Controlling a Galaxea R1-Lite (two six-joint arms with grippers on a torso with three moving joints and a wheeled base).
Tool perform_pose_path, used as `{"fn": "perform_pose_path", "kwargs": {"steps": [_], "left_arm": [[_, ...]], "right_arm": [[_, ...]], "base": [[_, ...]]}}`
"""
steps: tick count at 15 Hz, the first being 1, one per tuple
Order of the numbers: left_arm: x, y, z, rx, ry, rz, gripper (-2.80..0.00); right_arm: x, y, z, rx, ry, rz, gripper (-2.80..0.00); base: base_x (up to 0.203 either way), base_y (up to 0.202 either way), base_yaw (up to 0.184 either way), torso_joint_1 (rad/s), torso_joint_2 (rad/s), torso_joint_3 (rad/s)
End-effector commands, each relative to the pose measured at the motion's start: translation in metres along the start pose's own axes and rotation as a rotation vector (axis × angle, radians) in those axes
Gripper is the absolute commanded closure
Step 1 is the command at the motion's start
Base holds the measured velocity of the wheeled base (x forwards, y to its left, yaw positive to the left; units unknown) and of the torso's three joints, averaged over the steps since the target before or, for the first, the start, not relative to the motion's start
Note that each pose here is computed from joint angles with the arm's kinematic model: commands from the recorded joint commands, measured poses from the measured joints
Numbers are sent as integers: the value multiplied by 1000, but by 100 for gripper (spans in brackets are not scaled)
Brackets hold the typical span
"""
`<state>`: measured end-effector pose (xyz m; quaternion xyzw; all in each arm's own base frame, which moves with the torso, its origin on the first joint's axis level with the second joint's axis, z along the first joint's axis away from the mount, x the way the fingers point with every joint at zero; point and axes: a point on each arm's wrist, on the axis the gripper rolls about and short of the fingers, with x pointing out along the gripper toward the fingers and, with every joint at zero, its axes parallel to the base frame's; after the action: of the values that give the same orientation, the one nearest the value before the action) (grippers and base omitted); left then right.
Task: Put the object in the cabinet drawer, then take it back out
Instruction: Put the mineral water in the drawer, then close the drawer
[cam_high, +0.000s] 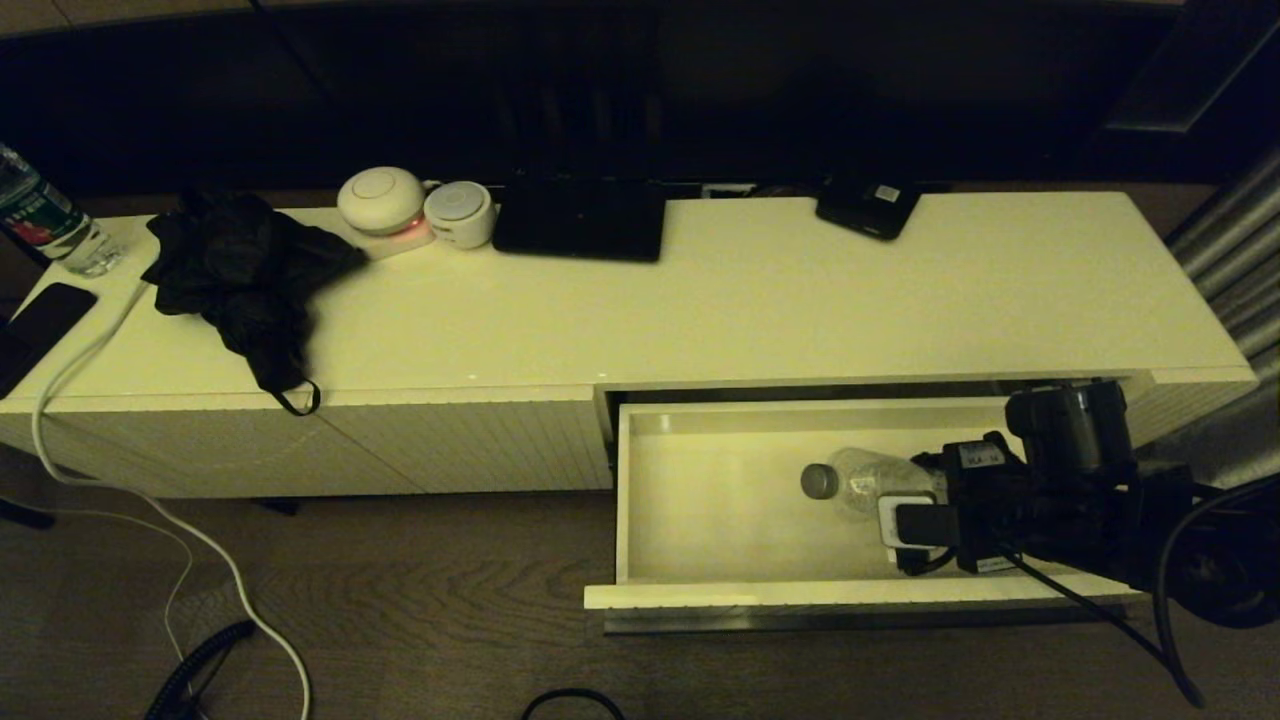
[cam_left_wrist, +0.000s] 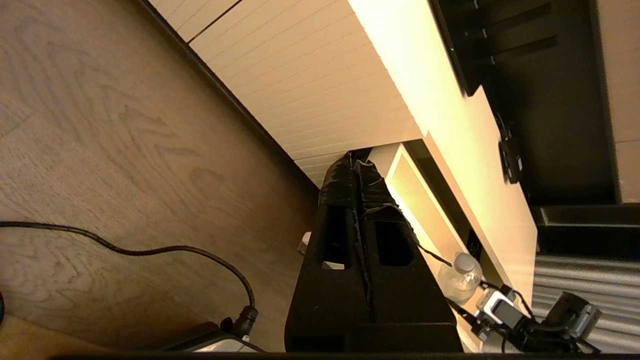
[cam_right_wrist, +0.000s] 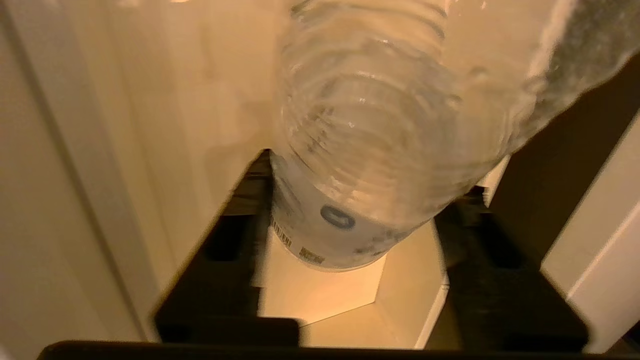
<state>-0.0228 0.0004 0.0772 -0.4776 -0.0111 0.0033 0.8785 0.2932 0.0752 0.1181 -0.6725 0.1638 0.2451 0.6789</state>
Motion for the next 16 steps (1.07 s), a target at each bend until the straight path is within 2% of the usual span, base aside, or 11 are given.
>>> {"fn": "perform_pose_path", "kwargs": {"steps": [1, 6, 8, 10, 13, 16], "left_arm": [[0, 0, 0, -6, -2, -1, 0], [0, 0, 0, -6, -2, -1, 0], [0, 0, 0, -6, -2, -1, 0], [0, 0, 0, -6, -2, -1, 0], [0, 0, 0, -6, -2, -1, 0], [0, 0, 0, -6, -2, -1, 0]], "right_arm": [[0, -5, 1, -1, -5, -19, -280], [1, -4, 2, 4, -15, -19, -280], [-3, -11, 2, 31, -19, -46, -280], [-18, -25, 2, 92, -31, -114, -280], [-50, -54, 2, 143, -51, -252, -280], [-83, -65, 0, 174, -63, -322, -280]], "base": [[0, 0, 0, 0, 0, 0], [0, 0, 0, 0, 0, 0], [0, 0, 0, 0, 0, 0], [0, 0, 0, 0, 0, 0], [0, 0, 0, 0, 0, 0], [0, 0, 0, 0, 0, 0]]}}
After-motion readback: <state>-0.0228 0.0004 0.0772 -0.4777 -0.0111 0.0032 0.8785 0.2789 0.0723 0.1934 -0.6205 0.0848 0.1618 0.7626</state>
